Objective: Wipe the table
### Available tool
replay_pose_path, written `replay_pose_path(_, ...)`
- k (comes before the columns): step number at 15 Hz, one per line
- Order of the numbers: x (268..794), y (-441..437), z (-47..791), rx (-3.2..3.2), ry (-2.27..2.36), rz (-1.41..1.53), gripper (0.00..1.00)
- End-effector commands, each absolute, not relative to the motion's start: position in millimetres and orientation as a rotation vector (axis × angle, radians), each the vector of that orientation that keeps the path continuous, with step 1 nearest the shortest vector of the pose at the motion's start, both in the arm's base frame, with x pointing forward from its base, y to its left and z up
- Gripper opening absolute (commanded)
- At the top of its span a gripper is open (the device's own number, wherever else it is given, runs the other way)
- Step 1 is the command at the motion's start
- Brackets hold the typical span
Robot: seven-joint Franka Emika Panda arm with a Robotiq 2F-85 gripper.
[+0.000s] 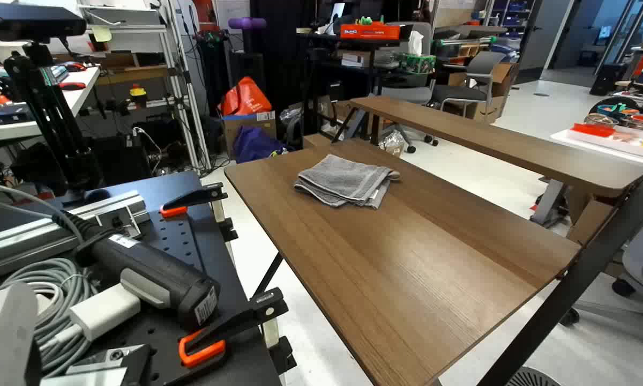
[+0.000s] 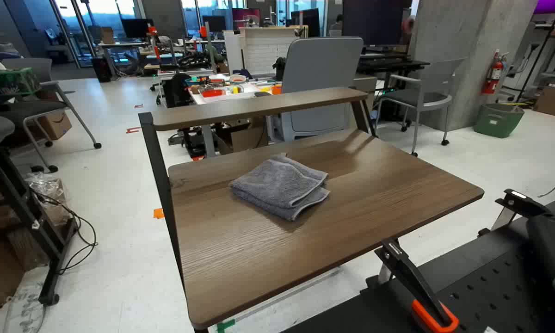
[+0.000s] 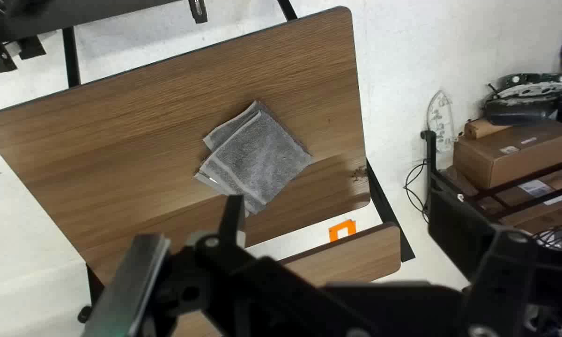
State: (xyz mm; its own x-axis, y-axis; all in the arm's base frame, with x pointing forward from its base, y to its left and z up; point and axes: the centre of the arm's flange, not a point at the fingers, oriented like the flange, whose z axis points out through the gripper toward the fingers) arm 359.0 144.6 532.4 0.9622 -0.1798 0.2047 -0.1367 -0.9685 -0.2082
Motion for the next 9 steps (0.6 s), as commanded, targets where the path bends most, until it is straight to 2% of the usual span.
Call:
replay_pose_path(1,359.1,144.8,533.3,-2.919,0.237,-0.333,1.00)
replay_pose_path(9,359.4,145.1,535.3,-2.917,0.236,-0.339,1.00)
